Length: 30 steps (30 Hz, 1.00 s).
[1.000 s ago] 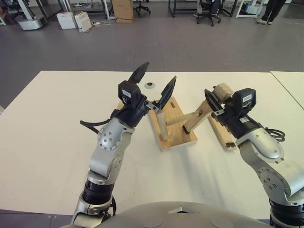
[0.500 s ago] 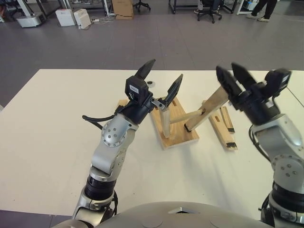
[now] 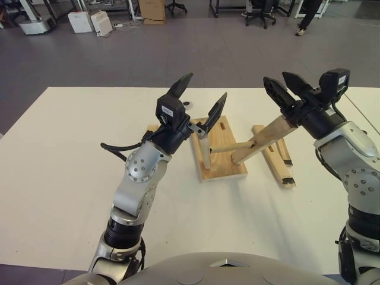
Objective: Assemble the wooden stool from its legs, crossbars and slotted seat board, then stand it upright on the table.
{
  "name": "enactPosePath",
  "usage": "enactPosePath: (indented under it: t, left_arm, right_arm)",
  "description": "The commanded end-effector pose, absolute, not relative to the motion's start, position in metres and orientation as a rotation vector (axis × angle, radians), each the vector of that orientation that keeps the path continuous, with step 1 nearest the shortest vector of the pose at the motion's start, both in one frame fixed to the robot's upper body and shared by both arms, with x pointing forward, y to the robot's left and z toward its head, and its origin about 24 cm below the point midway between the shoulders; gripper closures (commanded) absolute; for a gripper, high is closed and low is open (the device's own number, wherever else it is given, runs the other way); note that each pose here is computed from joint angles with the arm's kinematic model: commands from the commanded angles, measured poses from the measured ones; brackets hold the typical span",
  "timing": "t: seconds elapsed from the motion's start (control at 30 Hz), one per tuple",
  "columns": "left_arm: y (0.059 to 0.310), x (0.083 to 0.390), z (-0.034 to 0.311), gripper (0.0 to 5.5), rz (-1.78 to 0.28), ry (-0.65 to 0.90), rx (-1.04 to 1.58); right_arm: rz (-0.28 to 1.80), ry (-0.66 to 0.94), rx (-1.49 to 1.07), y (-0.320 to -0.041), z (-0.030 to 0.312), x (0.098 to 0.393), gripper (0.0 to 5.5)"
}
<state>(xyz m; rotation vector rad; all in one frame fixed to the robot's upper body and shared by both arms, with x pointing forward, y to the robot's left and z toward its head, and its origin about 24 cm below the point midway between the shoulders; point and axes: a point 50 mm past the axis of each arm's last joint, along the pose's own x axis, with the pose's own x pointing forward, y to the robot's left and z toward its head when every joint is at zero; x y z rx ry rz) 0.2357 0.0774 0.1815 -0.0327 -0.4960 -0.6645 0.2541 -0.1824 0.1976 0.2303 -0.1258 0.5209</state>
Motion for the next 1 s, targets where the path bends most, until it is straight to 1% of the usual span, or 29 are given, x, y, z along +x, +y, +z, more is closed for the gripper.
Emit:
enactPosePath:
  t: [0.03,0.13,0.2,0.23,0.27,0.33,0.4,0.47,0.5,0.53,0.6,0.63,0.67,0.7,0.73,0.77,0.8,0.83,0.93,1.0]
  left_arm:
    - [0.067,0.236,0.174,1.02,-0.725,-0.444,-0.009]
    - [0.084,0.242,0.183,1.02,-0.686,-0.474,0.031]
    - [0.103,0.249,0.207,1.02,-0.634,-0.548,0.013]
    - [0.11,0.251,0.219,1.02,-0.618,-0.583,-0.02]
    - [0.116,0.252,0.229,1.02,-0.611,-0.609,-0.074]
    - [0.128,0.255,0.236,1.02,-0.602,-0.624,-0.176]
    - [0.147,0.258,0.226,1.02,-0.572,-0.571,-0.18]
    - [0.168,0.263,0.203,1.02,-0.513,-0.466,-0.1]
    - [0.181,0.265,0.188,1.02,-0.478,-0.39,-0.048]
    - [0.196,0.267,0.17,1.02,-0.436,-0.297,0.032]
    - [0.225,0.264,0.133,1.02,-0.392,-0.075,0.211]
    - [0.238,0.257,0.108,1.02,-0.409,0.109,0.313]
    - [0.248,0.245,0.087,1.02,-0.462,0.262,0.44]
    - [0.252,0.231,0.073,1.02,-0.553,0.379,0.517]
    - [0.249,0.219,0.068,1.02,-0.643,0.437,0.545]
    - [0.242,0.211,0.07,1.02,-0.737,0.449,0.537]
    - [0.237,0.205,0.075,1.02,-0.809,0.448,0.519]
    - [0.234,0.202,0.08,1.02,-0.862,0.452,0.528]
    - [0.235,0.205,0.094,1.02,-0.929,0.458,0.611]
    - [0.23,0.207,0.098,1.02,-0.989,0.458,0.645]
  right_arm:
    - [0.594,0.147,0.306,-0.164,0.156,0.252,2.28]
    - [0.604,-0.052,0.394,-0.182,0.206,0.256,2.28]
    - [0.617,-0.191,0.491,-0.202,0.24,0.257,2.28]
    - [0.616,-0.22,0.522,-0.21,0.249,0.258,2.28]
    - [0.596,-0.187,0.501,-0.216,0.246,0.262,2.28]
    - [0.53,-0.052,0.397,-0.225,0.219,0.272,2.28]
    - [0.493,0.128,0.309,-0.227,0.175,0.281,2.28]
    - [0.515,0.308,0.222,-0.222,0.125,0.283,2.28]
    - [0.579,0.37,0.204,-0.212,0.106,0.278,2.28]
    - [0.703,0.386,0.208,-0.195,0.098,0.268,2.28]
    - [0.935,0.357,0.267,-0.162,0.101,0.244,2.28]
    - [1.023,0.351,0.303,-0.148,0.102,0.231,2.28]
    - [1.089,0.357,0.315,-0.14,0.1,0.219,2.28]
    - [1.143,0.364,0.316,-0.134,0.099,0.208,2.28]
    - [1.172,0.369,0.313,-0.132,0.099,0.201,2.28]
    - [1.17,0.362,0.299,-0.134,0.1,0.2,2.28]
    - [1.139,0.347,0.27,-0.139,0.101,0.205,2.28]
    - [1.051,0.328,0.223,-0.148,0.1,0.221,2.28]
    - [0.721,0.271,0.007,-0.179,0.095,0.288,2.28]
    - [0.609,0.263,-0.102,-0.182,0.088,0.327,2.28]
